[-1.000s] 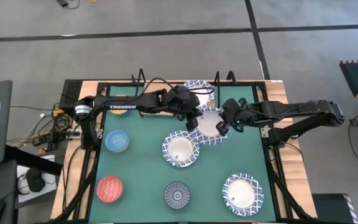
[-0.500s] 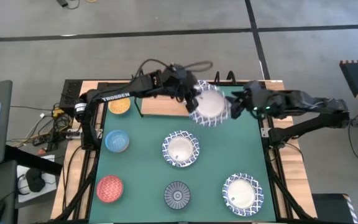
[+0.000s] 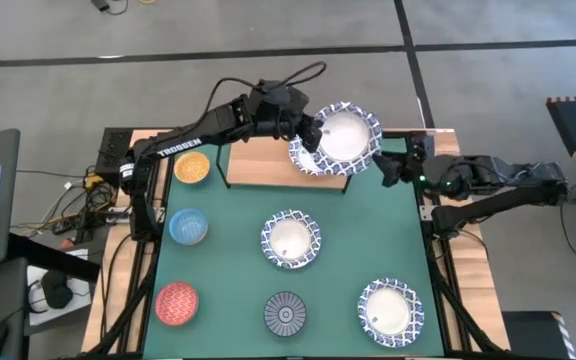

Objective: Place and stack bowls onto a shelf
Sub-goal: Stack the top right blue and white bowl on the blue and white bowl on the shelf

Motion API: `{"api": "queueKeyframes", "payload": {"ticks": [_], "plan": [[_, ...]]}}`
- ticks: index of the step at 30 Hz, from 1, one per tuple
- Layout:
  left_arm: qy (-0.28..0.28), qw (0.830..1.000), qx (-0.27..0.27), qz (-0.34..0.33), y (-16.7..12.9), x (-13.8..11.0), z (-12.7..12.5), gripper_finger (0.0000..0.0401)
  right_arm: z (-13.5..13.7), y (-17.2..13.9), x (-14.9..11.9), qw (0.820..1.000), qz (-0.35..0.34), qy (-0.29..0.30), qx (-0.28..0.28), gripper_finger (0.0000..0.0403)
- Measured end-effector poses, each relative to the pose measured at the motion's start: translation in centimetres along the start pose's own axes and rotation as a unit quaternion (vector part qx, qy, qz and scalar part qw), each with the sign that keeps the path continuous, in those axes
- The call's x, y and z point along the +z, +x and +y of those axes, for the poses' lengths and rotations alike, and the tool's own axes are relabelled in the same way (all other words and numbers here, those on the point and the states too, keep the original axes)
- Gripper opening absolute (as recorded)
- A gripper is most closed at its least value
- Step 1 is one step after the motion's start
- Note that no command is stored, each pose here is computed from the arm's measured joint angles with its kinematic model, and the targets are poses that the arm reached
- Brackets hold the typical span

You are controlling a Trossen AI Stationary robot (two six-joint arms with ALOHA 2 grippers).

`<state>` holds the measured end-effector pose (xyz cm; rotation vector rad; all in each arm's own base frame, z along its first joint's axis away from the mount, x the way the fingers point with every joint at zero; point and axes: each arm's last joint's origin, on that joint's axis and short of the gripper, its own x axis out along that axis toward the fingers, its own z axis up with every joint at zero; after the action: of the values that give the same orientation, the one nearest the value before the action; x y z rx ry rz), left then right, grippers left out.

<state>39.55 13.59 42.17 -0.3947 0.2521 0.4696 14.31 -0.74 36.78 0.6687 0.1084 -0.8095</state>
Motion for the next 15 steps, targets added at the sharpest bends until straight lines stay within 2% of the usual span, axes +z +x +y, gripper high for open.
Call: {"api": "queueKeyframes", "payload": {"ticks": [5,8,11,15], "plan": [[-0.011,0.999,-0.024,-0.018,0.0,0.5,0.0,0.0000,0.1,1.2,-0.3,0.999,-0.023,0.028,0.000,0.0228],[-0.025,0.999,-0.035,-0.014,0.1,0.8,0.6,0.0000,0.5,1.5,0.4,0.998,-0.052,0.044,0.016,0.0204],[-0.028,0.999,-0.028,-0.013,0.1,1.0,1.4,0.0000,0.4,2.3,1.0,0.996,-0.073,0.044,-0.001,0.0155],[-0.038,0.999,-0.020,-0.005,0.2,1.4,3.1,0.0008,0.0,4.2,1.6,0.997,-0.070,0.028,-0.016,0.0059]]}}
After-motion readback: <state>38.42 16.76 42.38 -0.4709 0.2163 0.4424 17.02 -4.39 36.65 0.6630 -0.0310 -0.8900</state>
